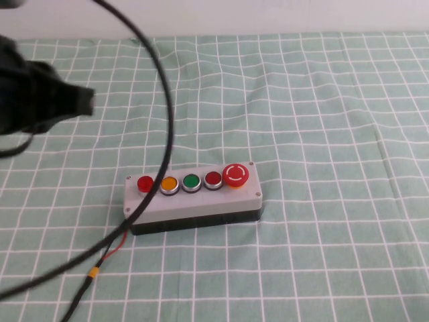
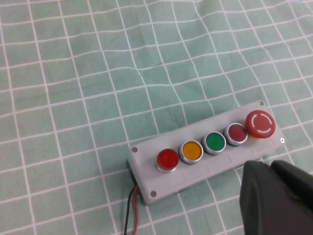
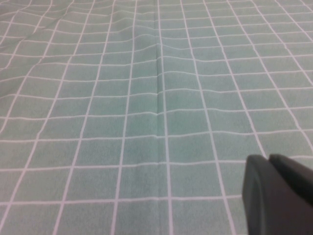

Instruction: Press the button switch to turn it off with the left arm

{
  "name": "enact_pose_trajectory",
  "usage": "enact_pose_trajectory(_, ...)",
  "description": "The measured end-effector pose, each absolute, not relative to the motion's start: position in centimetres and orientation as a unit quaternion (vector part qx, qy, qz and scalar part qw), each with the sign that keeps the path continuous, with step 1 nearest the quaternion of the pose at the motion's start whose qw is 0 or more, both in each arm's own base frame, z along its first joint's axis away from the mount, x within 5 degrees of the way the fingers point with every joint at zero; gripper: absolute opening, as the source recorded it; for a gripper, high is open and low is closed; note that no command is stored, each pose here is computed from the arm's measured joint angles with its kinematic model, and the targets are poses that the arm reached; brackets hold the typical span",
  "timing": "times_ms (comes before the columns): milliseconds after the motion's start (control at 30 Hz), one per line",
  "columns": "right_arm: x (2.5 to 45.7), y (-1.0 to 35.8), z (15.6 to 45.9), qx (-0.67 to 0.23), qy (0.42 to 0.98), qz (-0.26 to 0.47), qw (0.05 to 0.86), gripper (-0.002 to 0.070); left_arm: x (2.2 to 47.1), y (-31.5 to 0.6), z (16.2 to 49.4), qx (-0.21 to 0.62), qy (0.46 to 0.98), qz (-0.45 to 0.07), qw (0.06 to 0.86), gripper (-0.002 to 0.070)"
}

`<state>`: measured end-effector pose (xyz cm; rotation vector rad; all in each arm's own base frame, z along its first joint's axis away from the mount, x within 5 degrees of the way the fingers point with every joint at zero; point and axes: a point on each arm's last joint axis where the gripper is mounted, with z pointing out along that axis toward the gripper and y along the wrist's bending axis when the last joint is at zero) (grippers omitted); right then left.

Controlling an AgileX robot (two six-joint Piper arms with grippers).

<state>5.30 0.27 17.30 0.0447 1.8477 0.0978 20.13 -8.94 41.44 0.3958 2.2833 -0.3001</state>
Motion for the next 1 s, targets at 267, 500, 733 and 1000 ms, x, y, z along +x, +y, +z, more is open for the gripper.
enact_pose_trajectory(267, 5.3, 0.3, 17.3, 0.019, 0.798, 0.042, 0.602, -0.0017, 11.6, -5.3, 41.3, 0.135, 0.884, -0.133, 0.427, -0.0002)
enact_pose_trajectory(500, 5.3, 0.3, 17.3, 0.019, 0.798, 0.042, 0.602, -0.0017, 4.7, -2.2, 38.1, 0.104, 0.862, -0.147, 0.474, -0.0002)
enact_pose_trajectory(733, 5.3, 0.3, 17.3, 0.019, 0.798, 0.042, 0.602, -0.0017, 1.2, -0.4, 35.1, 0.087, 0.842, -0.147, 0.512, -0.0002)
enact_pose_trajectory(1000, 5.3, 0.3, 17.3, 0.019, 0.798, 0.042, 0.602, -0.0017, 0.9, -0.2, 34.8, 0.085, 0.837, -0.149, 0.520, -0.0002)
